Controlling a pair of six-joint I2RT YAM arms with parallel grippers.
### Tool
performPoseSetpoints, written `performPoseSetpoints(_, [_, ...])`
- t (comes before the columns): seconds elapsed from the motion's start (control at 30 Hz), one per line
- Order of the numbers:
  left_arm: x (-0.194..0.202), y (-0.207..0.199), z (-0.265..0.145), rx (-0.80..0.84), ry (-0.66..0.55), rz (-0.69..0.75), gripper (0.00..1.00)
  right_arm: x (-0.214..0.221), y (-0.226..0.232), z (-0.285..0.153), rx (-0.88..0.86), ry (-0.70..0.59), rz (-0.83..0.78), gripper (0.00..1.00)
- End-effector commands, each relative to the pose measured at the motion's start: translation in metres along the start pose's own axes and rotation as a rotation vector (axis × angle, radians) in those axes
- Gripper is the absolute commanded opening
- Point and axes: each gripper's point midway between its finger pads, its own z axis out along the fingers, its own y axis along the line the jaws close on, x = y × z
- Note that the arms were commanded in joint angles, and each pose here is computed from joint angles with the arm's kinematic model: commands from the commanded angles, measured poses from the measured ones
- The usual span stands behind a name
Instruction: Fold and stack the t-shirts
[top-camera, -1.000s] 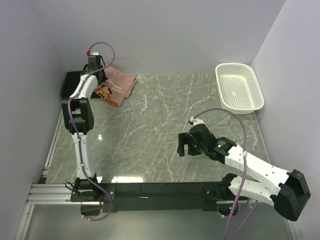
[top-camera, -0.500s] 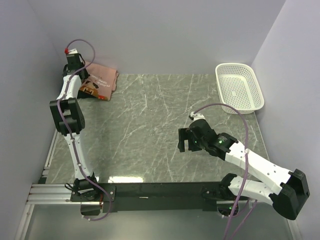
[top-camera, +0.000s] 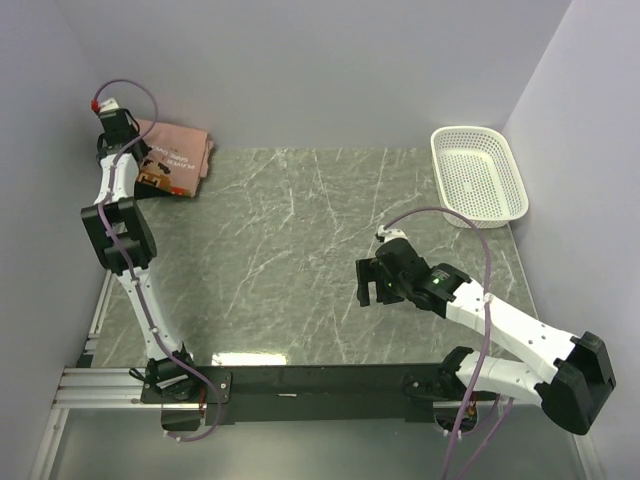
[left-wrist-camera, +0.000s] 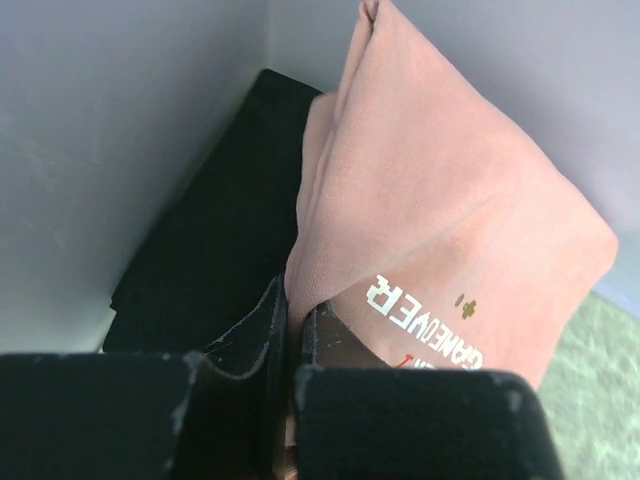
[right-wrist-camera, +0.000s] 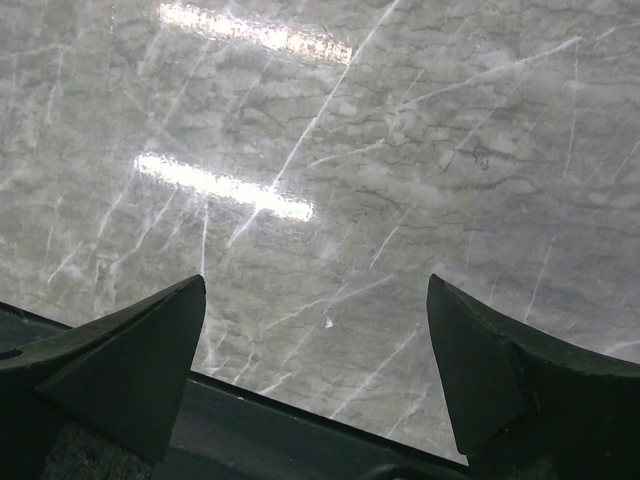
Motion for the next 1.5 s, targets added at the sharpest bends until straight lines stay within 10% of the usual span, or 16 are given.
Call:
performPoseSetpoints(0.0, [-0.023, 0.017, 0.010, -0.030, -0.100, -0.072, 0.01, -0.016, 0.004, -0.006, -0.001, -0.030, -0.006, 0.97])
performPoseSetpoints(0.3, [0.007, 0.051, 0.024, -0.126, -0.063, -0.142, 0.04, -0.014, 0.003, -0.003, 0.003, -0.017, -0.008, 0.96])
performPoseSetpoints(0.53, [0.002, 0.066, 0.010, -0.185, -0.104, -0.163, 0.72, -0.015, 0.000, -0.010, 0.015, -0.031, 0.007, 0.96])
performPoseSetpoints(0.7, [-0.025, 0.057, -0.022, -0.165, -0.136, -0.164, 0.89, -0.022, -0.011, -0.022, 0.064, -0.079, 0.050, 0.96])
performPoseSetpoints(1.1, [-0.038, -0.039, -0.160, 0.000, -0.082, -0.216, 0.96, -0.040, -0.046, -0.074, 0.193, -0.244, 0.172, 0.99])
performPoseSetpoints(1.47, [0.006, -0.102, -0.390, 0.348, -0.079, -0.159, 1.00, -0.057, -0.076, -0.137, 0.214, -0.494, 0.334, 1.00])
